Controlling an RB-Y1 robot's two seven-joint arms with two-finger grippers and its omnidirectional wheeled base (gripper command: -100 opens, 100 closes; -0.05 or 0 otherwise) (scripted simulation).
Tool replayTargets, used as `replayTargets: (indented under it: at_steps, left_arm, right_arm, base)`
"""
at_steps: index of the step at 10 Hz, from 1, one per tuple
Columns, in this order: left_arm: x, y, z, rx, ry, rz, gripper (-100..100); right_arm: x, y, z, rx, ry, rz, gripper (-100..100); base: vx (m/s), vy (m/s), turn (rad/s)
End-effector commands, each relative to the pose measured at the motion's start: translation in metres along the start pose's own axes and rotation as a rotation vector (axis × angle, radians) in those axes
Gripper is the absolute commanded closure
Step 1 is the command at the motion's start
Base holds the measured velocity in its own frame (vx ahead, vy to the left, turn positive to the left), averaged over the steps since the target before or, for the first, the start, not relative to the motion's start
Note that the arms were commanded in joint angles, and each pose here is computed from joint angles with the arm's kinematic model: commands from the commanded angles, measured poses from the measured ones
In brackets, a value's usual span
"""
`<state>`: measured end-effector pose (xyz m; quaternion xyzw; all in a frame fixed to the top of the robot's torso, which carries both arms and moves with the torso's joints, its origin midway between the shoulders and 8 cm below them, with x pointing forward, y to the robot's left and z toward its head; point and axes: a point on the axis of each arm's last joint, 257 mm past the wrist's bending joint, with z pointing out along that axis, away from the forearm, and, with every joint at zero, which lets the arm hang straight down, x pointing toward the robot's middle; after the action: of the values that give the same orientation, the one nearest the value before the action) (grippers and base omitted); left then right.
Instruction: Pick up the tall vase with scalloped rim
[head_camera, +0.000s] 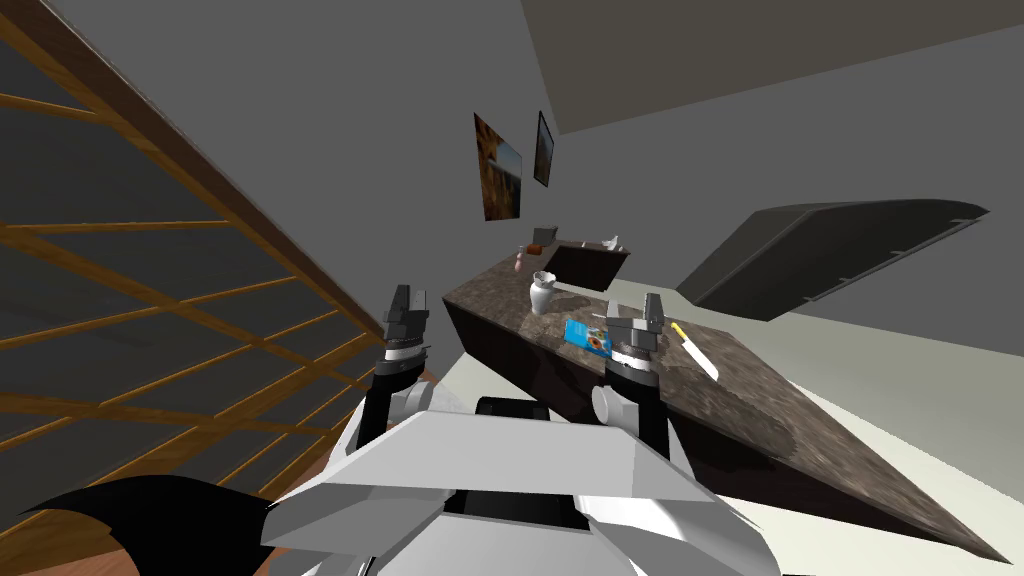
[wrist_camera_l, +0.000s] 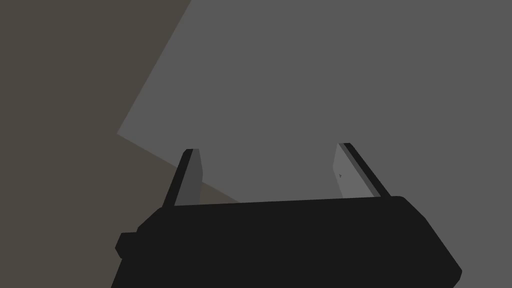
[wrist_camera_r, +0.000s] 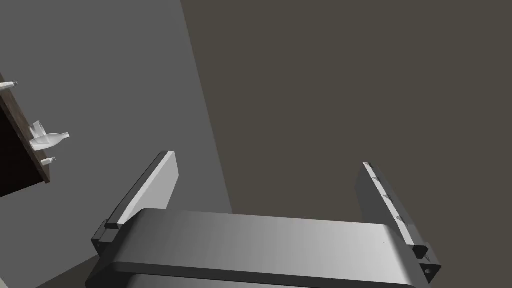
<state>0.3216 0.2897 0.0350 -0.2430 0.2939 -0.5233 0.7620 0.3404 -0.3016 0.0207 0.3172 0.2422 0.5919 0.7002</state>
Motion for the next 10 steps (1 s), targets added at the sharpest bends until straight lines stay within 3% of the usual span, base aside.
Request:
replayTargets:
  at_steps: [1, 10]
  left_arm:
    - [0.0, 0.0, 0.0, 0.0, 0.0, 0.0, 0]
    - [0.0, 0.0, 0.0, 0.0, 0.0, 0.0, 0]
  right_arm:
    - [0.005, -0.003, -0.001, 0.005, 0.047, -0.026, -100]
    - [0.021, -0.028, -0.012, 0.045, 0.269, -0.175, -100]
  base:
    - [-0.003, -0.003, -0.028]
    - [-0.005, -0.001, -0.03]
